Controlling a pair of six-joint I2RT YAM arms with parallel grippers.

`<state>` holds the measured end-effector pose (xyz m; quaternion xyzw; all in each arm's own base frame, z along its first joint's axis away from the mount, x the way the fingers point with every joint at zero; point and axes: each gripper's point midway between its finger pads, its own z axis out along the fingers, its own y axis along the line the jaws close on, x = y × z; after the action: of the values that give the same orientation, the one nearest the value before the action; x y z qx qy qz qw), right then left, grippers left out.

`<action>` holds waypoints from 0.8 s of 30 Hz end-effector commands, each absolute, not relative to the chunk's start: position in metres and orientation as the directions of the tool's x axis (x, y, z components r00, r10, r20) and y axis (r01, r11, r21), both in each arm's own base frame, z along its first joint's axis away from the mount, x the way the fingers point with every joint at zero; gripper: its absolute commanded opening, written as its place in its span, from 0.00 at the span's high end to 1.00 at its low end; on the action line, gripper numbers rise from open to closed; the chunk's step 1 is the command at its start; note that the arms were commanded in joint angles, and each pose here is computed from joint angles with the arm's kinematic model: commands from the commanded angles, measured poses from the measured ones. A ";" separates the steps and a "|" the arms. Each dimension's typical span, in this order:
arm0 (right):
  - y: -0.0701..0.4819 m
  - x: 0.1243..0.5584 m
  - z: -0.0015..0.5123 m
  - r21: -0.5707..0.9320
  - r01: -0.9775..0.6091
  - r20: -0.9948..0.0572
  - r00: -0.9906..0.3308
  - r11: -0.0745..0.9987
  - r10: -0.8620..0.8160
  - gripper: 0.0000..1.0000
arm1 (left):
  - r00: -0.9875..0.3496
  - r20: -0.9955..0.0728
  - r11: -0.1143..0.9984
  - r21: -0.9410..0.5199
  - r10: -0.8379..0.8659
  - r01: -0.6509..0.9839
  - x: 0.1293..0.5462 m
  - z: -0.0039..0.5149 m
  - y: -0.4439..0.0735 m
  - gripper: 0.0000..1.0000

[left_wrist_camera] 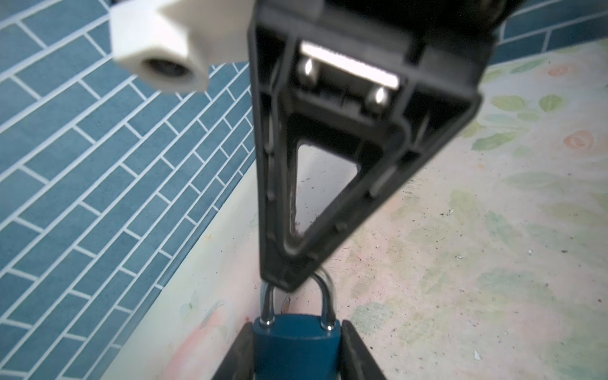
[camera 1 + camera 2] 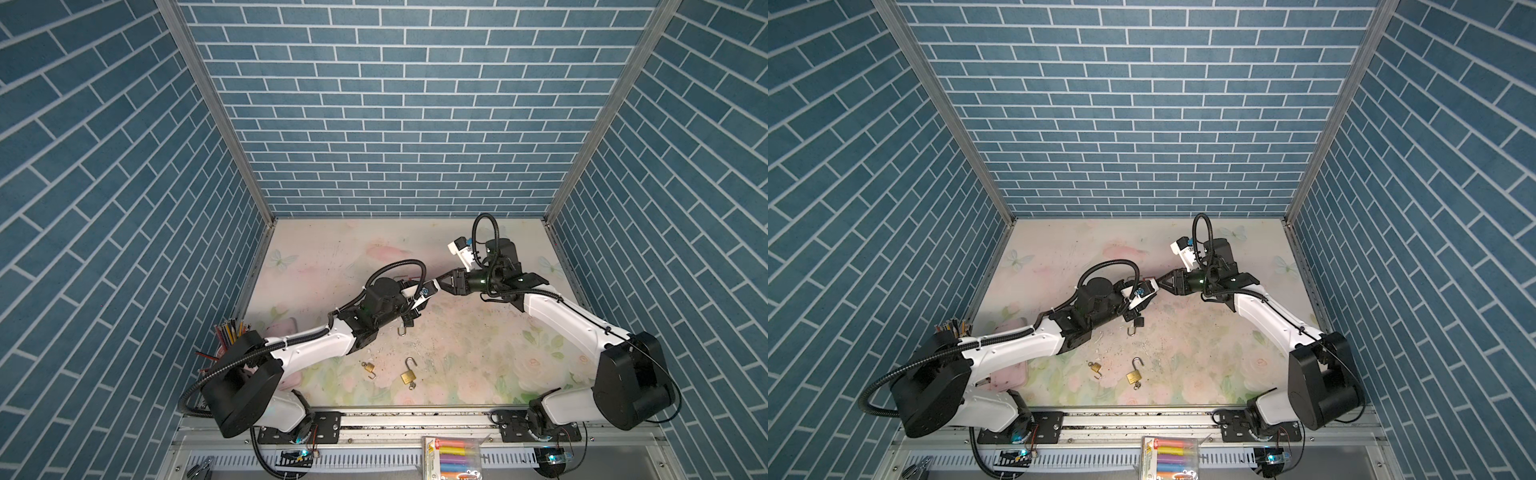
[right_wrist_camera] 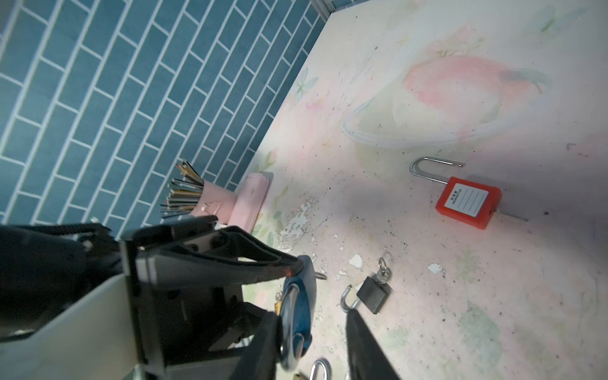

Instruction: Lock with the key

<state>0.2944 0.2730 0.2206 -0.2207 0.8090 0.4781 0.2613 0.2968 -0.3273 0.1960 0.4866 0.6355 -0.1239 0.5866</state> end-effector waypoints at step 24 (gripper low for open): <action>0.292 0.334 0.263 0.372 -0.767 -0.927 -0.332 0.523 0.173 0.46 | -0.721 -0.468 0.641 -0.767 -0.511 0.044 0.410 0.158 -0.204 1.00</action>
<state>0.3300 0.2776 0.2429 -0.2057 0.7253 0.4374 0.4902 0.4145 -0.1932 0.1503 -0.1022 0.8491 -0.3456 0.3861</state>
